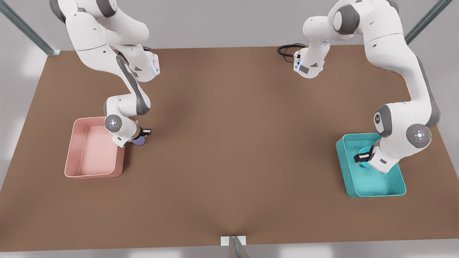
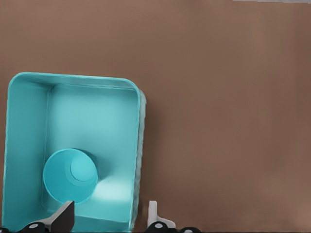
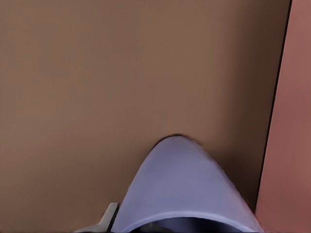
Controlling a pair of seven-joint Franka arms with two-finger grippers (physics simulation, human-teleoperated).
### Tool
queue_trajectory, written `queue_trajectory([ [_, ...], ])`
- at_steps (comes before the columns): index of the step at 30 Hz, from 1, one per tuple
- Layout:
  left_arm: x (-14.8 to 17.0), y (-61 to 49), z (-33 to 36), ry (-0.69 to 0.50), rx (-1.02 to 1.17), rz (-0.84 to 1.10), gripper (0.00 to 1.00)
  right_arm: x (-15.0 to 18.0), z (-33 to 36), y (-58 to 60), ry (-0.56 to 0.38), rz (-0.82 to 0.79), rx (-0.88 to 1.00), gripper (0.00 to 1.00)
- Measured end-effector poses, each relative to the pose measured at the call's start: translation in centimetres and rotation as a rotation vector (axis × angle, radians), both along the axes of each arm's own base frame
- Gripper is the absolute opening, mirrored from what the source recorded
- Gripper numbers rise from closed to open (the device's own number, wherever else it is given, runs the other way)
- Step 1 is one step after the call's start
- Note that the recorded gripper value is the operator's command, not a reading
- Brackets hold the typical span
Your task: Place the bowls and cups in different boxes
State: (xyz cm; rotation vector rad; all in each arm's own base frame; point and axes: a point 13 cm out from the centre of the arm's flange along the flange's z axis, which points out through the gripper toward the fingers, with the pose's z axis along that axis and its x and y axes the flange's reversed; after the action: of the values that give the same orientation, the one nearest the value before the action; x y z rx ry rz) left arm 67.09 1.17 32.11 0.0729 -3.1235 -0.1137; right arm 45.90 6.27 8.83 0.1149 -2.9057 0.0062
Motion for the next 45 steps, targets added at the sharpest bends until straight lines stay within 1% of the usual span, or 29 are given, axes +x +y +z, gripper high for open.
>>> queue_trajectory([
  [2,-2.5,-7.9,7.3,-0.038,-0.044,-0.119,1.00,0.2,0.2,0.0,-0.003,-0.001,0.003,0.21],
  [4,-5.1,-10.5,10.9,-0.028,-0.051,-0.161,1.00,1.8,1.8,0.2,-0.034,0.000,0.006,0.21],
  [6,-6.5,-10.5,11.4,0.010,-0.046,-0.161,1.00,4.6,5.6,0.3,-0.097,0.002,0.008,0.21],
  [10,-8.7,-10.4,11.5,0.083,-0.019,-0.169,1.00,11.7,17.3,0.4,-0.237,-0.006,0.026,0.21],
  [12,-9.8,-11.7,11.6,0.111,0.009,-0.202,1.00,14.0,22.1,-2.4,-0.271,-0.031,0.029,0.21],
  [13,-10.2,-11.8,11.5,0.125,0.018,-0.206,1.00,14.5,23.5,-4.3,-0.272,-0.045,0.026,0.21],
  [16,-10.9,-10.3,11.4,0.164,0.022,-0.177,1.00,15.0,23.1,-10.6,-0.218,-0.076,-0.006,0.21],
  [20,-11.6,-9.3,11.3,0.196,0.019,-0.155,1.00,15.5,15.4,-16.1,-0.069,-0.080,-0.033,0.21],
  [23,-12.0,-9.4,11.3,0.211,0.020,-0.153,1.00,15.6,10.8,-18.6,0.003,-0.073,-0.033,0.21],
  [28,-12.4,-9.2,11.2,0.228,0.021,-0.147,1.00,13.8,6.1,-20.3,0.067,-0.047,-0.023,0.21],
  [31,-12.5,-9.3,11.2,0.233,0.022,-0.146,1.00,13.7,5.0,-20.2,0.058,-0.026,-0.014,0.22],
  [32,-12.6,-9.3,11.2,0.235,0.023,-0.145,1.00,13.8,5.0,-20.2,0.051,-0.018,-0.013,0.89],
  [33,-12.6,-9.3,11.2,0.236,0.023,-0.145,1.00,14.0,5.0,-20.2,0.043,-0.011,-0.015,1.00],
  [41,-12.7,-9.0,11.2,0.241,0.023,-0.137,1.00,14.8,7.4,-20.0,0.010,0.027,-0.039,1.00],
  [43,-12.8,-8.9,11.2,0.244,0.023,-0.136,1.00,15.4,10.4,-18.6,-0.022,0.044,-0.027,1.00],
  [45,-12.8,-8.9,11.2,0.245,0.024,-0.136,1.00,17.2,16.8,-15.2,-0.097,0.093,-0.014,1.00],
])
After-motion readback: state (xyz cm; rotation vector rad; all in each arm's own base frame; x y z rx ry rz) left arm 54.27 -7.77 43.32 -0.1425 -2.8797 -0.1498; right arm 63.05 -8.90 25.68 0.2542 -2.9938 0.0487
